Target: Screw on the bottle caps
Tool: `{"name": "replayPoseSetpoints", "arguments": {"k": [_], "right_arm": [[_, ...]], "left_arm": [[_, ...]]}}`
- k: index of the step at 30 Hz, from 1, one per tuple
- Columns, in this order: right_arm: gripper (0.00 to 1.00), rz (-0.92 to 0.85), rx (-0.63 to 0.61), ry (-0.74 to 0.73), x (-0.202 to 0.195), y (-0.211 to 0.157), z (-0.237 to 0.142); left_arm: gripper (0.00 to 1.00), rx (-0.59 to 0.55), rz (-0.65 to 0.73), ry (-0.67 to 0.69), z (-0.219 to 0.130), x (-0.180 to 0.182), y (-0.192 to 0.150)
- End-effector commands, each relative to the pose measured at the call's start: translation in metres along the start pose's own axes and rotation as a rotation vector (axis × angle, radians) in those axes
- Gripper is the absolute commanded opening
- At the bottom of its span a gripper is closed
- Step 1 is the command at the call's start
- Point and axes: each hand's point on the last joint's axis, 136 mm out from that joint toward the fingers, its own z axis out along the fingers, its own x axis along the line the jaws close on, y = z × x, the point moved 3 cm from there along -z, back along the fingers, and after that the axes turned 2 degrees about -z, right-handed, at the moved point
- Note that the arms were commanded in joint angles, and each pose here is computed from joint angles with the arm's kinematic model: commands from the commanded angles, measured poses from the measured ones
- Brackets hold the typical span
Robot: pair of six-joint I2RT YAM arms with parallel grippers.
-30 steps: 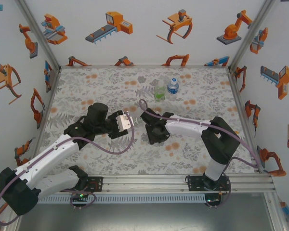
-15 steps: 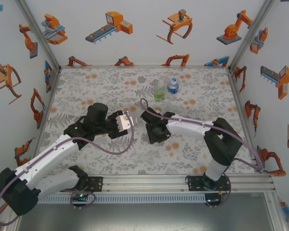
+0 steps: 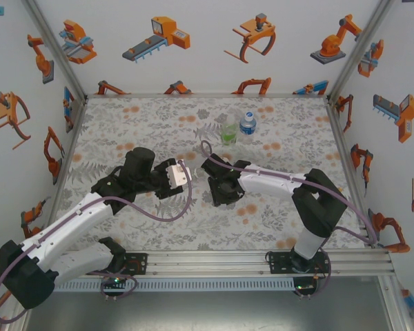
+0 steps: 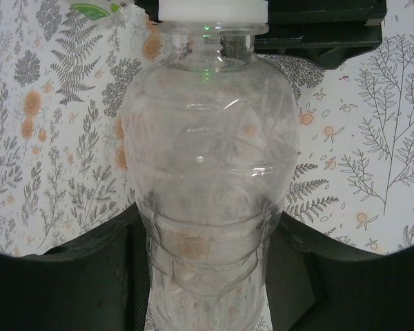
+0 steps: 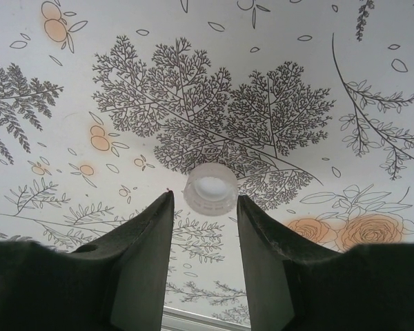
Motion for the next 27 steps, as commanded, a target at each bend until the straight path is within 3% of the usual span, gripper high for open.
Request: {"name": "replayPoseSetpoints", "arguments": {"k": [1, 20, 27], "right_arm": [[0.42, 0.012, -0.013, 0.020, 0.008, 0.005, -0.003], [0.42, 0.011, 0.032, 0.005, 0.006, -0.003, 0.014], [0.42, 0.003, -0.016, -0.005, 0.005, 0.007, -0.006]], "left_arm": [[0.00, -0.022, 0.011, -0.001, -0.002, 0.000, 0.003], [0.00, -0.018, 0.010, -0.004, -0.001, 0.000, 0.002], [0.00, -0.017, 0.011, -0.004, -0.001, 0.000, 0.002]]}}
